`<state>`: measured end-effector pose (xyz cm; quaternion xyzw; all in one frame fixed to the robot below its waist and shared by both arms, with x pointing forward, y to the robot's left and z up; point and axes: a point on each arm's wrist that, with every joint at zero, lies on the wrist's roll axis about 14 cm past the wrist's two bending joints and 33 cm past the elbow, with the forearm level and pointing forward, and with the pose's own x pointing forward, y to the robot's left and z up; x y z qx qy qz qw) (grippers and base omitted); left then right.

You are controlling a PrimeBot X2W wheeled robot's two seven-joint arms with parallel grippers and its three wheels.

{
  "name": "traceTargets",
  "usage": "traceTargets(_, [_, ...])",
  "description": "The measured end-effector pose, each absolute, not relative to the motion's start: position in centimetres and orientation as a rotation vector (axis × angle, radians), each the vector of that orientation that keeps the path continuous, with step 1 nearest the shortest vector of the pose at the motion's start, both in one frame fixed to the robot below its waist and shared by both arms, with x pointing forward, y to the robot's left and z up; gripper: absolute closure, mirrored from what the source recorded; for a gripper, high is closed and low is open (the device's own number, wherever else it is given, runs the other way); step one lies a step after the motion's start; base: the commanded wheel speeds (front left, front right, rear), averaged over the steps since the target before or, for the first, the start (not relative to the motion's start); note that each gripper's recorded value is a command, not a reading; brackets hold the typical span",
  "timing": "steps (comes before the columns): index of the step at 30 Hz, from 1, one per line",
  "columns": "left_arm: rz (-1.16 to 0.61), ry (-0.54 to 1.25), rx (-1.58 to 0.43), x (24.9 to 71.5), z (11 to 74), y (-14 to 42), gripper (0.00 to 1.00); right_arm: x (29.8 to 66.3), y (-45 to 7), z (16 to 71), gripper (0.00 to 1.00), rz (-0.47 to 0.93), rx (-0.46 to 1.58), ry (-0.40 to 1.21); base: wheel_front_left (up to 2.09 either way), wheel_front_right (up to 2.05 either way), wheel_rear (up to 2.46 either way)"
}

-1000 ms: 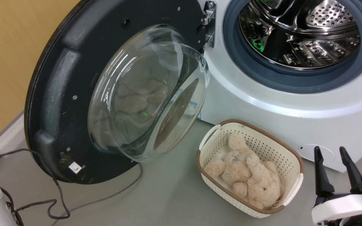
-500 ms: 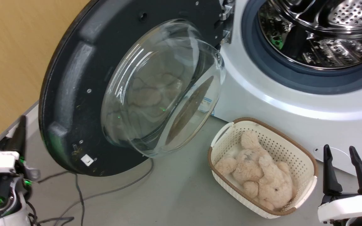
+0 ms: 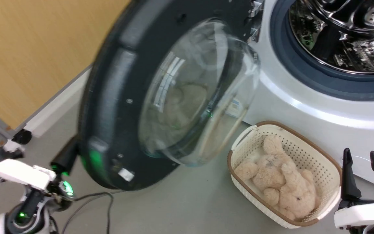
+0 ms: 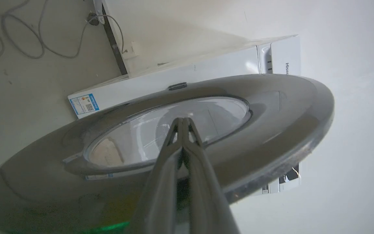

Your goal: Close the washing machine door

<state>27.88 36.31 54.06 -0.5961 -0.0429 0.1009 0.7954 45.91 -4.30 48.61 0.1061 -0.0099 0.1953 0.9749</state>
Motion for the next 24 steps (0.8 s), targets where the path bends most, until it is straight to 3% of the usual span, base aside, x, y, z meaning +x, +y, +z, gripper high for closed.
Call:
traceTargets(10, [-0.157, 0.050, -1.248, 28.6, 57.0, 26.4, 1.00, 46.2, -4.3, 49.2, 0.00, 0.382, 0.250, -0.041, 0.00, 0.00, 0.00])
traceTargets(24, [-0.513, 0.271, -1.236, 33.6, 56.8, 12.1, 1.00, 45.2, -11.2, 49.8, 0.00, 0.213, 0.231, -0.072, 0.00, 0.00, 0.00])
